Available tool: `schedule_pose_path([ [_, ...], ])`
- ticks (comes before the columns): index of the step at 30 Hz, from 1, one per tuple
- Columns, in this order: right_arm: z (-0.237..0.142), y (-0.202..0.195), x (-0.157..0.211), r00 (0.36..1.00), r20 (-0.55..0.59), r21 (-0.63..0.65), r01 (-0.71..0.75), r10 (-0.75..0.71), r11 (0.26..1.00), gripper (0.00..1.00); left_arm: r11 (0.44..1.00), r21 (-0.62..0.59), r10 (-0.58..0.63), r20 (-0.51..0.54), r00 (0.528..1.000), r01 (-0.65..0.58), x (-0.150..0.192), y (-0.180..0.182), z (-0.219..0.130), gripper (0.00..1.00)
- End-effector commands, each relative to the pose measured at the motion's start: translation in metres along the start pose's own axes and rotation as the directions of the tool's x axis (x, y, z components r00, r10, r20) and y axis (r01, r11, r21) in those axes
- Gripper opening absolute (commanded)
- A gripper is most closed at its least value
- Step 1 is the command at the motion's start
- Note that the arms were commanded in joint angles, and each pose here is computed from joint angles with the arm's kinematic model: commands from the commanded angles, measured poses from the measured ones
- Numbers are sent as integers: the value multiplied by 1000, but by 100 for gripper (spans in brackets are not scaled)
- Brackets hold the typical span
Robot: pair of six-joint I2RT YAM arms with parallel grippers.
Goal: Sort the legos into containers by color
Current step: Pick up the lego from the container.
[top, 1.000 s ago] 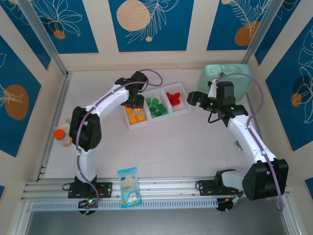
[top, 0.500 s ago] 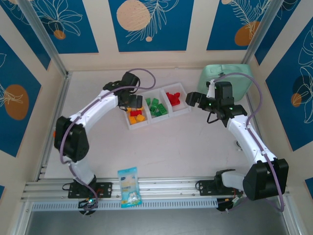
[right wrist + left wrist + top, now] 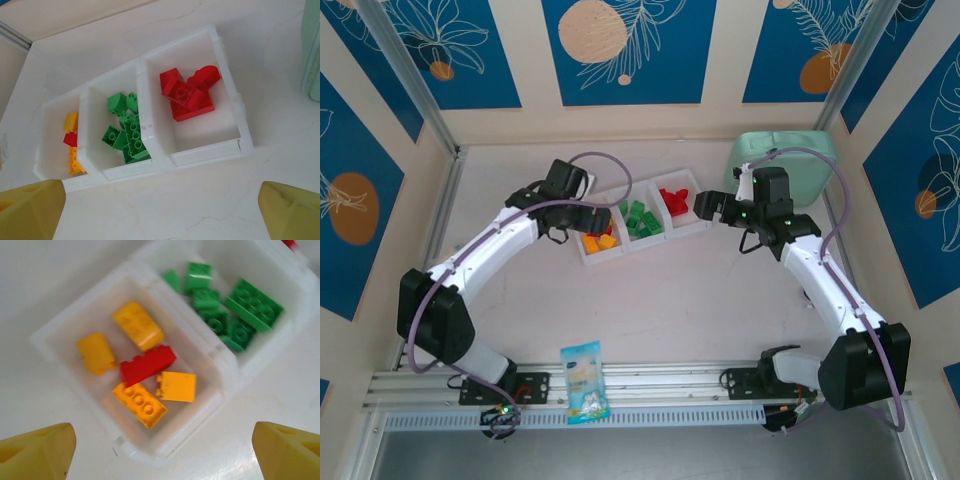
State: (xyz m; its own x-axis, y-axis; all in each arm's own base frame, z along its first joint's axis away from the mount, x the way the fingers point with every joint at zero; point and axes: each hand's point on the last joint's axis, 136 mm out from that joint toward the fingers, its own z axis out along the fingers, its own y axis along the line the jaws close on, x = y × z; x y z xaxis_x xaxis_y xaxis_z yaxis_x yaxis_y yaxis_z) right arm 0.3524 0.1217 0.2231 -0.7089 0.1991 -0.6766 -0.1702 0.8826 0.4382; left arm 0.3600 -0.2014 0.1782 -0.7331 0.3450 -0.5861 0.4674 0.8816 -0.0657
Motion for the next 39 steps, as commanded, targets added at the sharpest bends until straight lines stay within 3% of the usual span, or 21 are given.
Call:
schedule_pose_path([
  [1, -9, 10, -16, 998, 49, -17, 44, -43, 999, 99, 900, 215, 365, 105, 925, -379, -9, -36, 7, 94],
  [3, -13, 10, -18, 997, 60, -9, 48, -48, 999, 99, 790, 265, 541, 124, 832, -553, 1, -43, 5, 97],
  [7, -22, 7, -21, 994, 100, 3, 44, -44, 999, 99, 617, 304, 750, 54, 659, -726, 15, -28, 3, 96],
  [9, -25, 5, -20, 992, 123, -4, 26, -25, 1000, 99, 571, 313, 804, -28, 594, -759, 18, -14, 7, 92],
  [12, -24, 2, -15, 990, 142, -18, 4, -1, 1000, 99, 554, 305, 825, -79, 559, -775, 11, -1, 16, 83],
  [20, -15, -8, -5, 994, 107, -1, -1, 1, 1000, 99, 504, 304, 861, -106, 498, -808, 13, 8, 43, 71],
  [24, -13, -8, -5, 994, 105, -8, -5, 6, 1000, 99, 482, 188, 875, -142, 462, -856, 12, 24, 67, 73],
  [39, -5, -13, 2, 997, 73, -1, -14, 14, 1000, 99, 538, 187, 837, -237, 494, -822, 25, 39, 103, 66],
])
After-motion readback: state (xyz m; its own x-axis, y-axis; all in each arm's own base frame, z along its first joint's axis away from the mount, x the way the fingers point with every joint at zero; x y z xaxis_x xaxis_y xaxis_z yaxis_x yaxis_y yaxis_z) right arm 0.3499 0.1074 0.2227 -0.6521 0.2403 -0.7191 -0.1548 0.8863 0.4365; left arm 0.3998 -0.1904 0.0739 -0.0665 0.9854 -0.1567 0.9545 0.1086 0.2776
